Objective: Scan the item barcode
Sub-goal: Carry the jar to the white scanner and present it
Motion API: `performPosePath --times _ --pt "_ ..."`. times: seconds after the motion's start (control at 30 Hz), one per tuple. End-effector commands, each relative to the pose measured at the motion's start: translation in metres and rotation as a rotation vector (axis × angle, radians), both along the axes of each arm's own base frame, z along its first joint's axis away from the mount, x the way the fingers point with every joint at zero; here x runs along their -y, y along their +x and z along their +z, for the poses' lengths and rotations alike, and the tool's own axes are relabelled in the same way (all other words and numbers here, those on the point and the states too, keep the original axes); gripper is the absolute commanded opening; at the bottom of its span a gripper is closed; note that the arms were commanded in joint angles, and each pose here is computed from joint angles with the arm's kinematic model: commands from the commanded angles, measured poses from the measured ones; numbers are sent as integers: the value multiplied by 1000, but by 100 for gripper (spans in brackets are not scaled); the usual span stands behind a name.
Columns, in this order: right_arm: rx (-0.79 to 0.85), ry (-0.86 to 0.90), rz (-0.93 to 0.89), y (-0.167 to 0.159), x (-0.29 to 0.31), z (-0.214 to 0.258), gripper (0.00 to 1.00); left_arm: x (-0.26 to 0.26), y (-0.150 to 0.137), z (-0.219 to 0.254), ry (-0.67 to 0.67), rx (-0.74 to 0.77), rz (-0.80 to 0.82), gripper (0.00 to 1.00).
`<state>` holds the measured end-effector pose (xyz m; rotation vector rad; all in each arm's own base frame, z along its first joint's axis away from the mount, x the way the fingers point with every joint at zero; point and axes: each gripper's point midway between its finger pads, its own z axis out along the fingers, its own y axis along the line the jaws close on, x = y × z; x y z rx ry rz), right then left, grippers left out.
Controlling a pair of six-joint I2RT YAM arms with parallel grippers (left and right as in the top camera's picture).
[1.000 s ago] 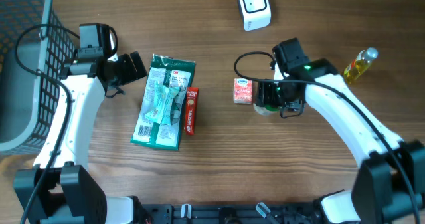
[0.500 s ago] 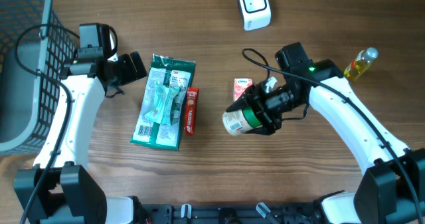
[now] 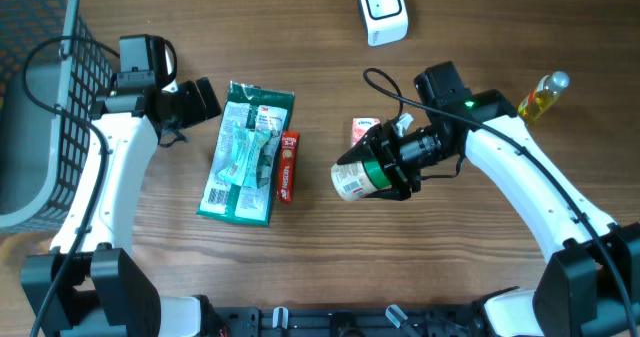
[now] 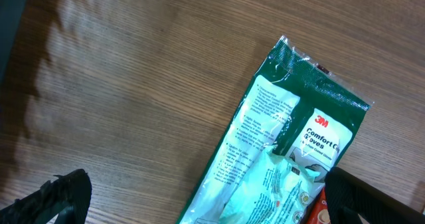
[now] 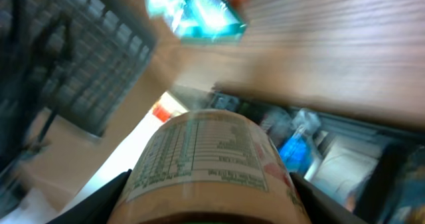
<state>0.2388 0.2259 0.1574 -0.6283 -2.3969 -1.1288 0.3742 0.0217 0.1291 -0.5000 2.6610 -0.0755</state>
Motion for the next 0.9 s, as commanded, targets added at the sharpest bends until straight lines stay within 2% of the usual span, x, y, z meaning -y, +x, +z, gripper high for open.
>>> performPosePath --times 0.0,0.03,0.07,0.13,0.17,0.23,0.33,0.43,0.53,0.57,0.67,0.7,0.8,0.87 --pt "244 -500 -86 43 65 -45 29 0 2 4 -9 11 4 100" --pt "287 -630 -106 52 86 -52 31 0 2 4 -9 11 4 100" --pt "350 -701 -63 57 98 -55 40 0 2 4 -9 11 4 100" --pt "598 -670 165 77 92 -47 41 0 2 4 -9 11 4 100" --pt "650 -663 197 84 90 -39 39 0 2 4 -9 11 4 100" --pt "739 -710 229 100 94 -2 35 0 2 4 -9 11 4 100" --pt "918 -808 226 130 104 88 40 0 2 4 -9 11 4 100" --pt "1048 -833 230 152 102 119 40 0 2 4 -9 11 4 100" --pt "1096 -847 237 193 91 97 39 0 2 4 -9 11 4 100" --pt "1110 -854 227 209 87 88 34 0 2 4 -9 11 4 100" --pt "1179 -970 156 277 86 49 34 0 2 4 -9 11 4 100" --pt "1239 -1033 199 301 86 33 29 0 2 4 -9 11 4 100" --pt "1433 -1102 395 341 73 12 30 0 2 4 -9 11 4 100" --pt "1514 -1109 326 362 68 14 29 0 2 4 -9 11 4 100"
